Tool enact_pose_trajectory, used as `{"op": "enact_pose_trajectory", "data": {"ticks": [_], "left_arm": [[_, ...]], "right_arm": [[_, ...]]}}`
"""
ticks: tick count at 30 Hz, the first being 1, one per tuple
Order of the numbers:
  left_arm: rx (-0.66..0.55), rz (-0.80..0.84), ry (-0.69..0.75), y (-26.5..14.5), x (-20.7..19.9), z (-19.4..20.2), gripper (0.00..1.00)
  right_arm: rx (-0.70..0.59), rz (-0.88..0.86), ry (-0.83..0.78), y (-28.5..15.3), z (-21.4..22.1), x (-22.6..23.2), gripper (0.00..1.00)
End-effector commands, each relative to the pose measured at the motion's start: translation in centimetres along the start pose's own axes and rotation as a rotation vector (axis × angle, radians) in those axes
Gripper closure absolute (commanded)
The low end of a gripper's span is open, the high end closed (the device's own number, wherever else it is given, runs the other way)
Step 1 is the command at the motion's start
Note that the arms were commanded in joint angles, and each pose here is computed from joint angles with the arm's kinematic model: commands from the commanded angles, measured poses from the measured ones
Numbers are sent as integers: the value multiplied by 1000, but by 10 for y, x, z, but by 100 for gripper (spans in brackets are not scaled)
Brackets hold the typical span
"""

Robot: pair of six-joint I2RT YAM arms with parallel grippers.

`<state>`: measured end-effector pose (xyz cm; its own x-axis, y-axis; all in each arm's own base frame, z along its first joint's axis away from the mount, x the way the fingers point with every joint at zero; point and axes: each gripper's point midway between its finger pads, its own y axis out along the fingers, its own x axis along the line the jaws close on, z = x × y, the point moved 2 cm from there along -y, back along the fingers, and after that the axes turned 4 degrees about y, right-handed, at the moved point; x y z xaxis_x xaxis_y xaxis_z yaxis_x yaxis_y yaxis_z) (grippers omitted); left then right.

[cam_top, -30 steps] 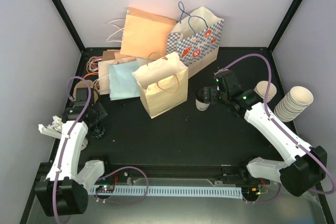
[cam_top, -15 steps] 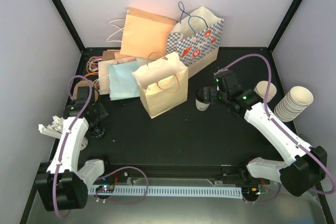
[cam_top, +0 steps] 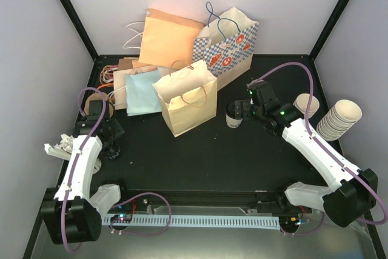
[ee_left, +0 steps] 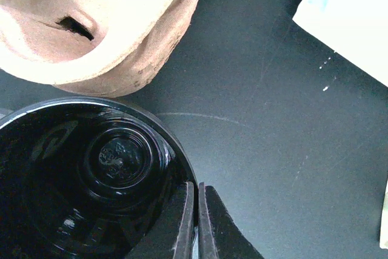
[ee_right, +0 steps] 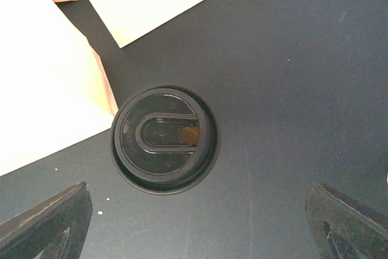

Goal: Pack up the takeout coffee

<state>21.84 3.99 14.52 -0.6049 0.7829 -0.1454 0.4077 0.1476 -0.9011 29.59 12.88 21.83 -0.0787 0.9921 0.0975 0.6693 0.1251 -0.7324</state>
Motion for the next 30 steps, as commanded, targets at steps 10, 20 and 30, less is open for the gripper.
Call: {"op": "enact_pose_trajectory", "data": {"ticks": [10,20,30], "left_arm": [[-7,-69,-55,-16,13,-2,98],[-43,-51,-54,-32,9,-13,98],[-49,-73,-52,-35,12,-15,99]], "right_arm": [[-8,-20,-5,2,-3,3,1],[-4,-19,-5,3,-2,3,1],[-7,-22,-5,2,-3,3,1]]}}
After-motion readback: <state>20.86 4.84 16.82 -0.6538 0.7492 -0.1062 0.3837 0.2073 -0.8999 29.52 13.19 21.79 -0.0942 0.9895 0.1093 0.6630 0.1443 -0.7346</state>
